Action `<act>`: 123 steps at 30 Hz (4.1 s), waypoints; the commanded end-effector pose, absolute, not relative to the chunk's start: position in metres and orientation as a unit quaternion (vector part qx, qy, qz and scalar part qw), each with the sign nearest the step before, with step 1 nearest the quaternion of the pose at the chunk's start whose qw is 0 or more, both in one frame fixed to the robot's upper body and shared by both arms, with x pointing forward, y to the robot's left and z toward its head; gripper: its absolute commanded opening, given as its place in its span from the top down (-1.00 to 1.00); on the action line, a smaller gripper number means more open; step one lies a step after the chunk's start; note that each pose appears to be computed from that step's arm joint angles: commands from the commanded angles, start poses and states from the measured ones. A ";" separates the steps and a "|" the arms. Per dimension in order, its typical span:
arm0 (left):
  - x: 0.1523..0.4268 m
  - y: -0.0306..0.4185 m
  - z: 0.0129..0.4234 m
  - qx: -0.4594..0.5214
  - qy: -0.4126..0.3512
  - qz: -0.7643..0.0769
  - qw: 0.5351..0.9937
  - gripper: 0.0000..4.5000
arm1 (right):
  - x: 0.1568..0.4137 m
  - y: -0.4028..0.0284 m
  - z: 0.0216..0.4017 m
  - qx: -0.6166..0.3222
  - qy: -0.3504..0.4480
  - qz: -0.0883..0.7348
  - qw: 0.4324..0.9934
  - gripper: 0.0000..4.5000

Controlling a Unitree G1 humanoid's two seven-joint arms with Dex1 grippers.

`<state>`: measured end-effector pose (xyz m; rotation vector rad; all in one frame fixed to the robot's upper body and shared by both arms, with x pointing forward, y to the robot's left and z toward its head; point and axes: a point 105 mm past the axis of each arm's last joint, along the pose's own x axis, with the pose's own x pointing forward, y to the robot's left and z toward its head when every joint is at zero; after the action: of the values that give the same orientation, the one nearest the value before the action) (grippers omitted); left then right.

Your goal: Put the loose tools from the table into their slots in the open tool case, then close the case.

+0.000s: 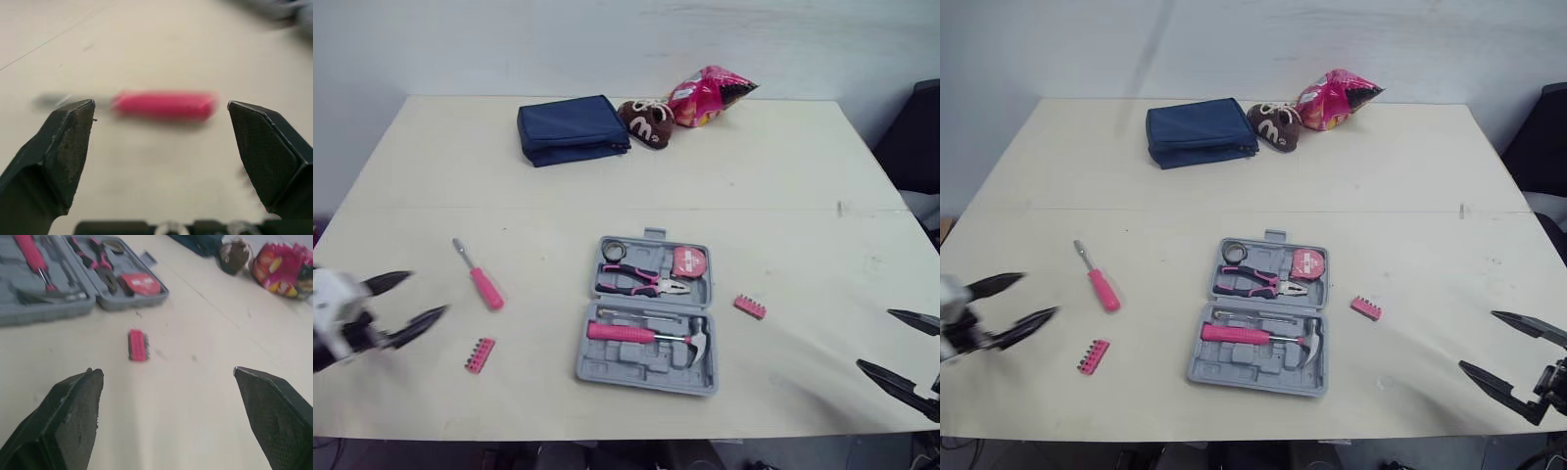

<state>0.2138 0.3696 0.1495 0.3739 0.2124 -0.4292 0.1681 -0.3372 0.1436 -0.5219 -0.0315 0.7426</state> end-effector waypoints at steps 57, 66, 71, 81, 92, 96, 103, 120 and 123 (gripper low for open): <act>0.156 0.273 0.043 0.035 0.203 -0.139 0.969 -0.99 | 0.211 -0.172 0.195 -0.173 -0.221 0.584 0.762 -1.00; 0.154 0.275 0.030 0.034 0.216 -0.130 0.967 0.40 | 0.211 -0.176 0.193 -0.178 -0.219 0.573 0.769 -1.00; 0.164 0.272 0.043 0.038 0.159 -0.137 0.977 0.72 | 0.211 -0.178 0.192 -0.180 -0.213 0.568 0.774 -1.00; 0.201 0.209 0.115 0.126 0.020 -0.387 0.913 0.72 | 0.207 -0.195 0.184 -0.202 -0.188 0.548 0.790 -1.00; 0.208 0.136 0.142 0.243 0.092 -0.627 0.735 0.72 | 0.195 -0.210 0.172 -0.220 -0.150 0.537 0.800 -1.00; 0.214 0.125 0.143 0.293 0.137 -0.638 0.699 0.72 | 0.189 -0.210 0.168 -0.217 -0.141 0.537 0.803 -1.00; 0.228 0.112 0.143 0.362 0.180 -0.626 0.667 0.72 | 0.181 -0.209 0.167 -0.214 -0.129 0.537 0.806 -1.00; 0.238 0.112 0.130 0.410 0.230 -0.587 0.659 0.72 | 0.179 -0.210 0.169 -0.218 -0.128 0.521 0.815 -1.00; 0.238 0.107 0.128 0.406 0.232 -0.589 0.659 0.72 | 0.180 -0.210 0.169 -0.217 -0.130 0.521 0.815 -1.00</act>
<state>0.2398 0.1129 0.1232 0.8886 0.5613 -1.3272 0.1815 -0.2108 0.1629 -0.4480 -0.2511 1.1139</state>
